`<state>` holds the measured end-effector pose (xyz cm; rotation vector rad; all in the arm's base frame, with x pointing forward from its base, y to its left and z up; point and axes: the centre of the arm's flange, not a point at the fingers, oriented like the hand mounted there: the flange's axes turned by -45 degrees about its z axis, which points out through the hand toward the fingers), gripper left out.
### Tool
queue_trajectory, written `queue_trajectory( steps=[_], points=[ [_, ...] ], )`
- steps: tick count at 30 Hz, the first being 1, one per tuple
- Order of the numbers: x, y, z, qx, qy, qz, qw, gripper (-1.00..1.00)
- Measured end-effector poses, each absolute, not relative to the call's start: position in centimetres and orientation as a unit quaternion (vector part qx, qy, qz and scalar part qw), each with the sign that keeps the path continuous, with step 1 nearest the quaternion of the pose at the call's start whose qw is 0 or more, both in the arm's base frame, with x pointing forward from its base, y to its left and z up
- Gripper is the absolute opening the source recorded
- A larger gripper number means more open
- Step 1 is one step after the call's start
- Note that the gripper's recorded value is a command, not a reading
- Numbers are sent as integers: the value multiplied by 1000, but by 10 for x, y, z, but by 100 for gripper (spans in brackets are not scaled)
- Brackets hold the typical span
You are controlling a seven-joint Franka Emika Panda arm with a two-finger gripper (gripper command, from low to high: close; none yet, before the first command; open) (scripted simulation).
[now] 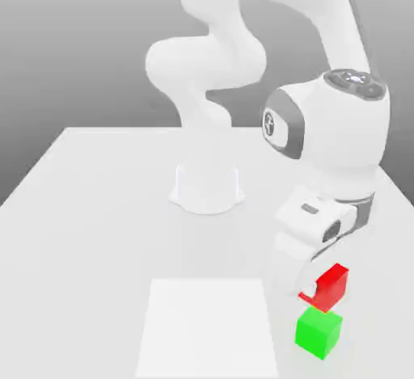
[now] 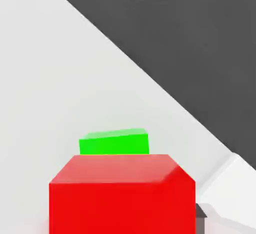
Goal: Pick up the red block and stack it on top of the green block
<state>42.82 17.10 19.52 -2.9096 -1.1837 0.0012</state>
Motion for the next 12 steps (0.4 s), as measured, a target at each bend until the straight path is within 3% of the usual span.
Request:
queue_trajectory(
  steps=[1, 7, 12],
  points=[
    [428, 171, 186, -926, -378, 0, 0, 100],
    [427, 172, 182, -926, -378, 0, 0, 100],
    [428, 172, 230, -926, -379, 0, 0, 100]
  ],
)
